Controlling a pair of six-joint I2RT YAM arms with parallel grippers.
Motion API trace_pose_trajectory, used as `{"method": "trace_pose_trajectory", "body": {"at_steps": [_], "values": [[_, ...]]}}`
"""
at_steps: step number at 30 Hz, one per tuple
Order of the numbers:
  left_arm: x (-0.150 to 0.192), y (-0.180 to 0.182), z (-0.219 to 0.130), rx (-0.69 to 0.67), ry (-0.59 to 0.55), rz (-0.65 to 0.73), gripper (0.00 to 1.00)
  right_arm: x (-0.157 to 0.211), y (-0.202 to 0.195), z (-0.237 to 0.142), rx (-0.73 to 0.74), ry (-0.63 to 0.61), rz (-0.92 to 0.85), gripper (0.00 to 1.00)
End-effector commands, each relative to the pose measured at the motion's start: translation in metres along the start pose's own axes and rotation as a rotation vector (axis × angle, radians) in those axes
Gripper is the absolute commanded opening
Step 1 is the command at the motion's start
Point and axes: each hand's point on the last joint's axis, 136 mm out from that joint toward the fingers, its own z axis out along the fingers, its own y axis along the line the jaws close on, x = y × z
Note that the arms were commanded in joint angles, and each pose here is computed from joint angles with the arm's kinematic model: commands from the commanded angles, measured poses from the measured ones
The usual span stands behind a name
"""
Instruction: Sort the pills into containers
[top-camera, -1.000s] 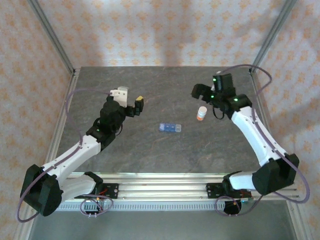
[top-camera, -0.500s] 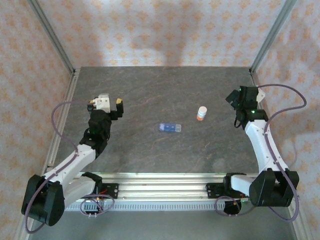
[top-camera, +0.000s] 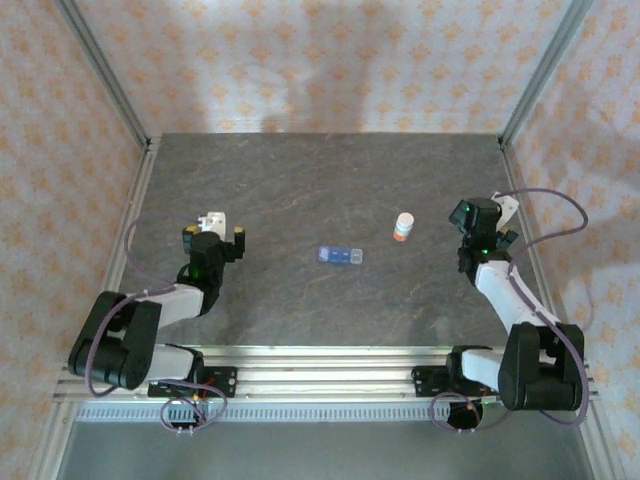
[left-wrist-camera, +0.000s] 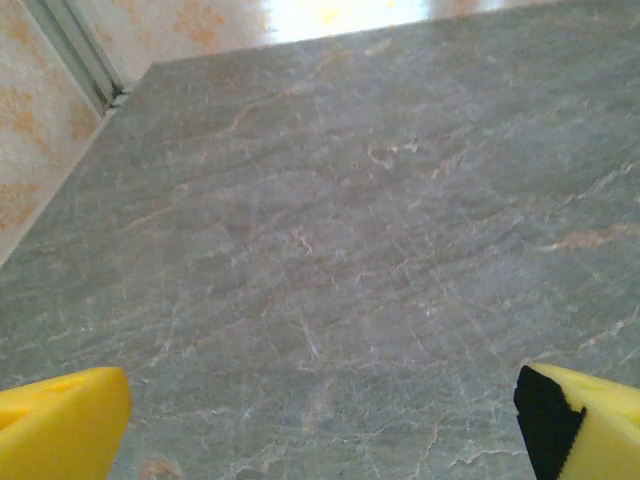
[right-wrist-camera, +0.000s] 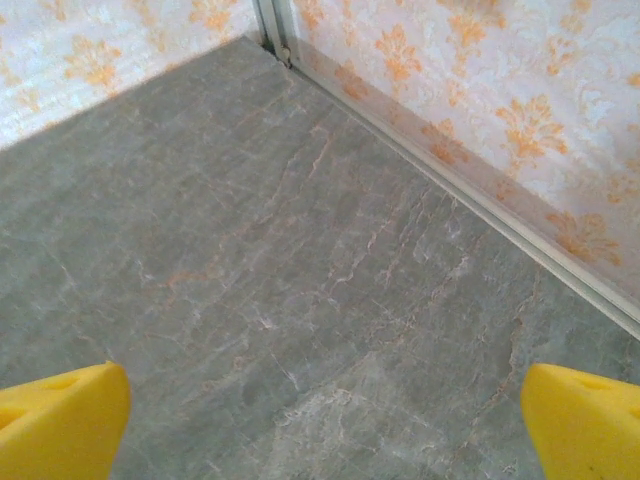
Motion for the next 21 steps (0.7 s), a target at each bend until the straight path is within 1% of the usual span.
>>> {"method": "trace_pose_trajectory", "body": {"at_steps": [1,3,4,6,8,13,16,17,19,21], "values": [[-0.023,-0.006,0.006,0.035,-0.1,-0.002,1.0,0.0,0.006,0.01,-0.041,-0.095,-0.023,1.0],[-0.021,0.002,0.009,0.005,-0.097,-0.039,1.0,0.012,0.012,0.016,-0.084,-0.099,-0.039,1.0],[-0.017,0.005,0.01,0.018,-0.099,-0.059,1.0,0.018,0.015,0.019,-0.113,-0.105,-0.046,1.0],[-0.013,-0.003,0.013,0.077,-0.103,-0.048,1.0,0.029,0.023,0.022,-0.172,-0.117,-0.053,1.0],[-0.007,-0.005,0.018,0.087,-0.086,-0.05,1.0,0.035,0.027,0.023,-0.21,-0.137,-0.044,1.0],[-0.01,-0.002,0.026,0.098,-0.073,-0.077,1.0,0.044,0.04,0.024,-0.285,-0.124,-0.08,1.0],[-0.011,0.001,0.028,0.081,-0.067,-0.082,1.0,0.053,0.042,0.029,-0.29,-0.136,-0.087,1.0],[-0.01,0.002,0.029,0.074,-0.062,-0.085,1.0,0.053,0.043,0.031,-0.29,-0.157,-0.085,1.0],[-0.01,0.007,0.03,0.04,-0.054,-0.096,1.0,0.059,0.047,0.033,-0.292,-0.1,-0.118,1.0],[-0.009,0.015,0.033,-0.005,-0.038,-0.115,1.0,0.058,0.055,0.036,-0.314,-0.094,-0.136,1.0]]}}
